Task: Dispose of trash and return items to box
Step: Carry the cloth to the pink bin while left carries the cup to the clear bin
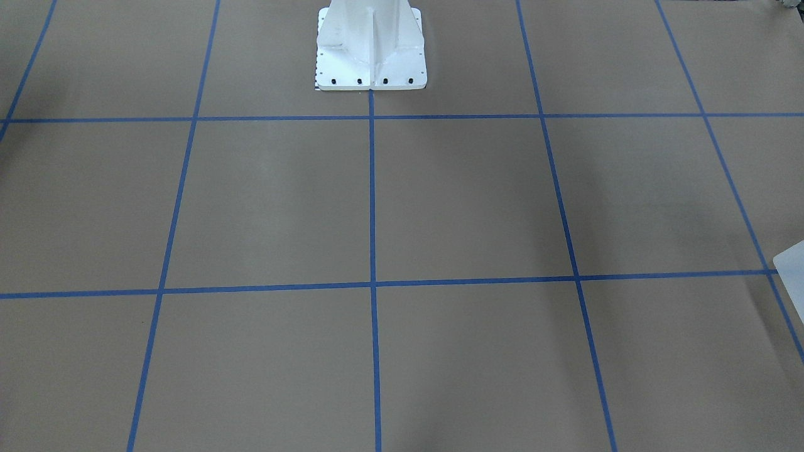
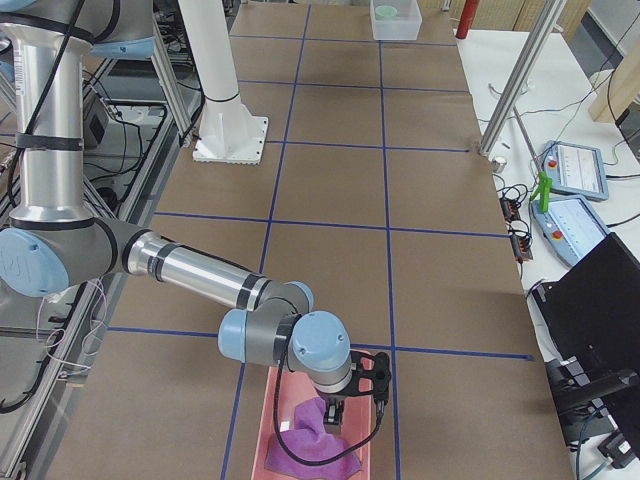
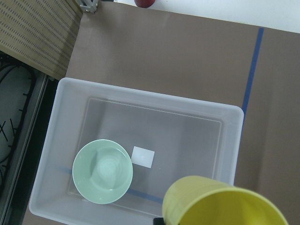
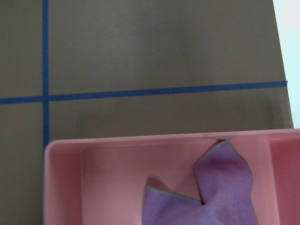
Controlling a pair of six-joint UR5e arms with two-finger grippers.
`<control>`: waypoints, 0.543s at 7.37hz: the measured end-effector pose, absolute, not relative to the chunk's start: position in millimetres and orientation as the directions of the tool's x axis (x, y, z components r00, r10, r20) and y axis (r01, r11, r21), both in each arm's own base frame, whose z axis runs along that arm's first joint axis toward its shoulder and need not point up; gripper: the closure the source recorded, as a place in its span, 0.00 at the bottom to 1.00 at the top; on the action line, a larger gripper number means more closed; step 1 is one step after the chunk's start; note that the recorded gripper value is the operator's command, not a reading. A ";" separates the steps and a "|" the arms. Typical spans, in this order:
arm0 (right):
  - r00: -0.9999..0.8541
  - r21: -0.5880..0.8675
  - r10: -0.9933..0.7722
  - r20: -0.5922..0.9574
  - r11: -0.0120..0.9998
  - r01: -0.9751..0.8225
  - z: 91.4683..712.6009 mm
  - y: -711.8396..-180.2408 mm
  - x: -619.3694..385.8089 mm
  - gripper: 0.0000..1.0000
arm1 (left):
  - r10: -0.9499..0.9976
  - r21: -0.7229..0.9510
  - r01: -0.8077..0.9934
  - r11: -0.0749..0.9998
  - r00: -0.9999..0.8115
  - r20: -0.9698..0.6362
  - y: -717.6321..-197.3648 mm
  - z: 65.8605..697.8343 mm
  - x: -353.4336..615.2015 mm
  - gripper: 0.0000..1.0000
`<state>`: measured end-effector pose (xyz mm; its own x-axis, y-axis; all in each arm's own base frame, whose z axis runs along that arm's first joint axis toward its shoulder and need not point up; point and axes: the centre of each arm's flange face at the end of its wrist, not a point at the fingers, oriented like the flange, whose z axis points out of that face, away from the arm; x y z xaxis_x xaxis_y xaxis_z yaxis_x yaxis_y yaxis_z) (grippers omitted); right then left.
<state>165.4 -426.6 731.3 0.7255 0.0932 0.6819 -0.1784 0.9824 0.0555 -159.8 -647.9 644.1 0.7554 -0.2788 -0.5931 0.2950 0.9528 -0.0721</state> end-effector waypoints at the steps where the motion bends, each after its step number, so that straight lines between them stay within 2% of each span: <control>1: 0.695 0.041 0.116 0.710 0.978 -0.205 699.1 -433.7 161.7 0.00 | -0.298 -0.086 0.310 0.947 0.743 -0.600 -646.8 661.9 -159.4 1.00; 4: 0.628 -0.018 0.170 0.759 0.971 -0.240 601.4 -445.6 138.3 0.00 | -0.355 -0.131 0.363 0.923 0.666 -0.656 -638.9 719.5 -147.8 1.00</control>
